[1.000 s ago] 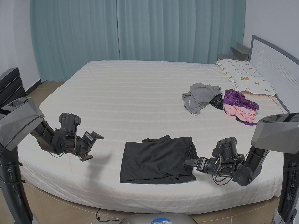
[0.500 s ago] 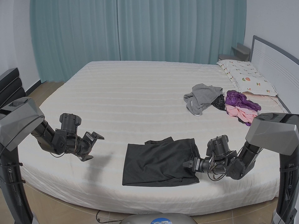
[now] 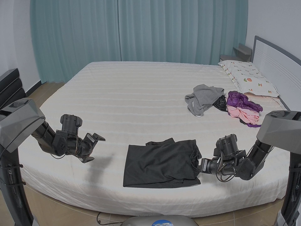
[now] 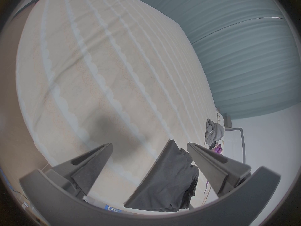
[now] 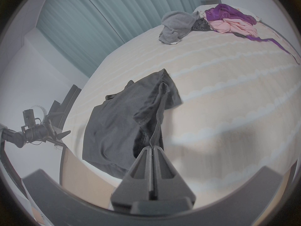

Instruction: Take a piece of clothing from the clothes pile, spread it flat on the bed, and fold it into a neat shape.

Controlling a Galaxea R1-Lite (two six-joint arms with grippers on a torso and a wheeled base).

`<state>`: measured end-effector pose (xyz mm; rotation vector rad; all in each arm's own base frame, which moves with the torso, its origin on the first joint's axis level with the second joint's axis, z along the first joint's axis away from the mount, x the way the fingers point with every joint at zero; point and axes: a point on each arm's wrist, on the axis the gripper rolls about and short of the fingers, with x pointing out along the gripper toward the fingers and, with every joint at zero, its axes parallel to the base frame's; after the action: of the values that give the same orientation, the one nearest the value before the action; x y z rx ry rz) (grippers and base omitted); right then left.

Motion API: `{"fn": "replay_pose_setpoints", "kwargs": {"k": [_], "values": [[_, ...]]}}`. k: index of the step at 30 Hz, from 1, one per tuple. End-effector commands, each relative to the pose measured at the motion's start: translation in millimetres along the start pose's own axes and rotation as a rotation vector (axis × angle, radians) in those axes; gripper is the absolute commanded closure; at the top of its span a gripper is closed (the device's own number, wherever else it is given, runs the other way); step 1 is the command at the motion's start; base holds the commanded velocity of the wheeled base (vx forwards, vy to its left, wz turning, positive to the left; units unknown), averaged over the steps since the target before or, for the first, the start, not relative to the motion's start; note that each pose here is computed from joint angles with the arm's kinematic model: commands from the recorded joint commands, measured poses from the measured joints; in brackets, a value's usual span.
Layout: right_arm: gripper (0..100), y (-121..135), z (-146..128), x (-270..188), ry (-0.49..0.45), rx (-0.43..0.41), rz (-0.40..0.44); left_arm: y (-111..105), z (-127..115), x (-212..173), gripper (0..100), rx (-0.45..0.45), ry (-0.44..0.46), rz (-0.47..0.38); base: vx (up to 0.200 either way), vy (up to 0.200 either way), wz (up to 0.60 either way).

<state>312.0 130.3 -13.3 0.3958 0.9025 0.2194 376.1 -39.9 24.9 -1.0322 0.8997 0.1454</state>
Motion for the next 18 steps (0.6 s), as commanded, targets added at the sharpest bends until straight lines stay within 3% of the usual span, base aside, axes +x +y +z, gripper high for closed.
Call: {"fn": "replay_pose_setpoints", "kwargs": {"k": [1,18], "values": [[100,-8.6,3.9,-23.4,-0.007,0.030,0.015,0.6,-0.3,0.4,0,0.000,0.001,0.002,0.000,0.000,0.00],[100,-31.3,-13.0,-35.8,0.083,0.072,0.011,0.4,-0.7,0.5,0,0.001,-0.002,0.004,0.000,0.000,0.00]]}}
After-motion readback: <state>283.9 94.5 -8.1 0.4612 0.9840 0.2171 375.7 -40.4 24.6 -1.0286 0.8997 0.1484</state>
